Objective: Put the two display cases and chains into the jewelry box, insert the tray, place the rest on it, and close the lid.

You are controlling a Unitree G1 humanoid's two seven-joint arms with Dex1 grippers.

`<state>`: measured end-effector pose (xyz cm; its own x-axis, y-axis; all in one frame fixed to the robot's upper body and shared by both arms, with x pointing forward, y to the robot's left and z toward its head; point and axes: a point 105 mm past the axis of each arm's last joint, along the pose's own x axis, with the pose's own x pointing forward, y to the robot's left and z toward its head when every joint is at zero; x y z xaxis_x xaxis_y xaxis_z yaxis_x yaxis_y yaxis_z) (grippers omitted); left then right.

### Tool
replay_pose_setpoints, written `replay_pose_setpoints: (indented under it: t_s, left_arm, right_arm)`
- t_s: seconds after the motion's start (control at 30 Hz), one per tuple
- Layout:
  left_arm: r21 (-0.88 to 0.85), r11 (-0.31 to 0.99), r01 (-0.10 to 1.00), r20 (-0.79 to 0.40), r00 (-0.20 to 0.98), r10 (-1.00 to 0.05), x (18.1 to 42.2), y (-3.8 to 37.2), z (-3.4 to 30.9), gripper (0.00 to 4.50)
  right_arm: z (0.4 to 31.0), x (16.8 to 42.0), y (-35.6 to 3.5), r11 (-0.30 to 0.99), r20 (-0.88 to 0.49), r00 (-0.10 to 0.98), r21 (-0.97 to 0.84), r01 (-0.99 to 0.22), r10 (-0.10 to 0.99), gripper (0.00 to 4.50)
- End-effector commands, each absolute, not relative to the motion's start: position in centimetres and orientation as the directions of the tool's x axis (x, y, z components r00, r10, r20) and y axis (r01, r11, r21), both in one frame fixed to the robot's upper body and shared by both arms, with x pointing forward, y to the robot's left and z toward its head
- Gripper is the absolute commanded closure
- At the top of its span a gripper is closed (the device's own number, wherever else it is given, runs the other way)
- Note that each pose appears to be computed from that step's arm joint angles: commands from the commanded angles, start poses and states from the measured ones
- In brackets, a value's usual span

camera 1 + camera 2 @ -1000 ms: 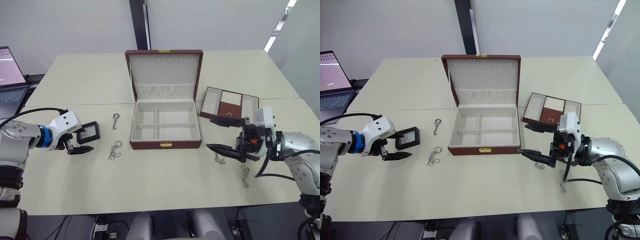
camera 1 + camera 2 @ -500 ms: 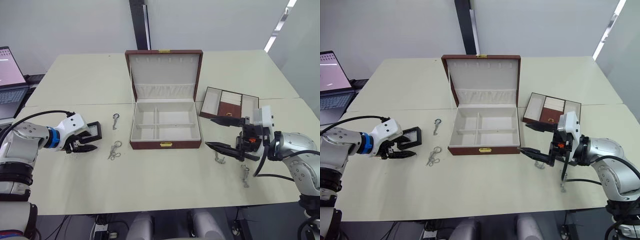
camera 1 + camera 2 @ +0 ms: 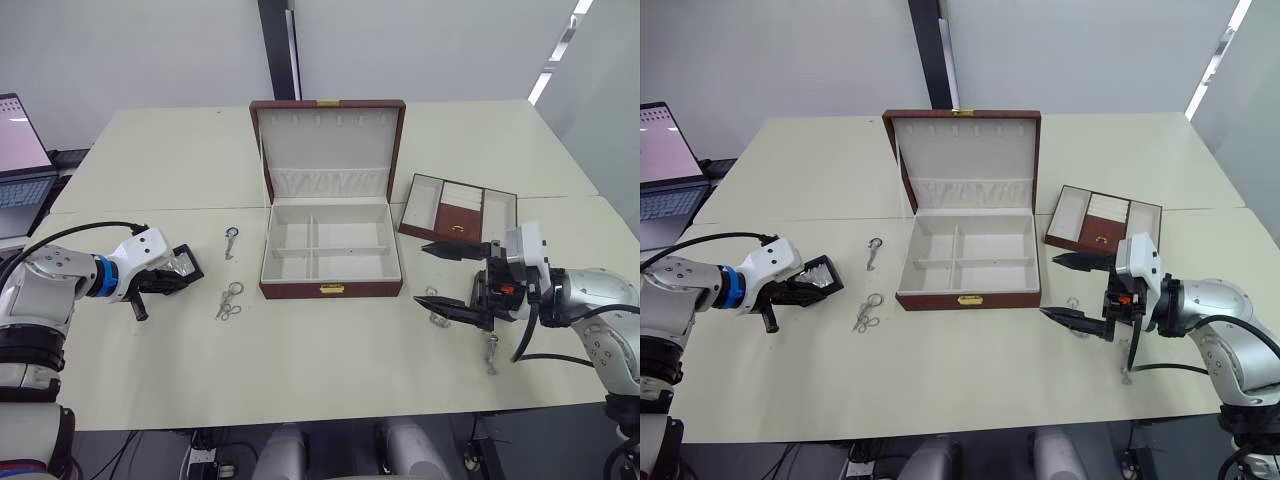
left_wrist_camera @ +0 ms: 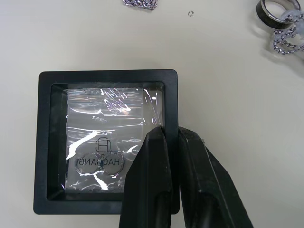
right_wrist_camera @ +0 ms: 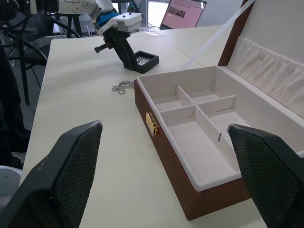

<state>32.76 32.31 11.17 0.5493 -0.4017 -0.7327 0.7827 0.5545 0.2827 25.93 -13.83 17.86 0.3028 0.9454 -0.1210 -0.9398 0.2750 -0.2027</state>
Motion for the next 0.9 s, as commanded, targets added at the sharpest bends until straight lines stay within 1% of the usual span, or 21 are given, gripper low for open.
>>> replay_pose_setpoints:
  t_s: [0.03,0.33,0.47,0.63,0.73,0.9]
  left_arm:
    - [0.296,0.554,0.778,-0.732,0.557,-0.391,32.6,32.7,11.6,4.47]
    - [0.350,0.527,0.774,-0.730,0.578,-0.364,32.5,33.3,13.4,4.47]
    - [0.367,0.500,0.784,-0.714,0.582,-0.389,32.3,32.4,15.7,4.47]
    - [0.368,0.448,0.814,-0.677,0.566,-0.471,32.0,29.2,19.6,4.47]
    - [0.365,0.423,0.829,-0.671,0.550,-0.497,31.8,27.9,20.4,4.47]
    - [0.358,0.343,0.869,-0.652,0.495,-0.574,32.3,23.6,22.3,4.47]
  right_arm:
    - [18.4,25.7,-13.8,0.261,-0.112,0.295,-0.245,-0.934,0.949,0.00]
    - [18.5,25.7,-13.7,0.268,-0.103,0.301,-0.253,-0.930,0.948,0.00]
    - [19.2,25.6,-13.8,0.275,-0.088,0.304,-0.247,-0.929,0.949,0.00]
    - [20.1,25.7,-14.0,0.303,-0.071,0.329,-0.244,-0.921,0.942,0.00]
    - [20.4,25.7,-14.2,0.324,-0.069,0.349,-0.240,-0.915,0.935,0.00]
    - [21.1,25.4,-15.1,0.383,-0.063,0.408,-0.238,-0.892,0.911,0.00]
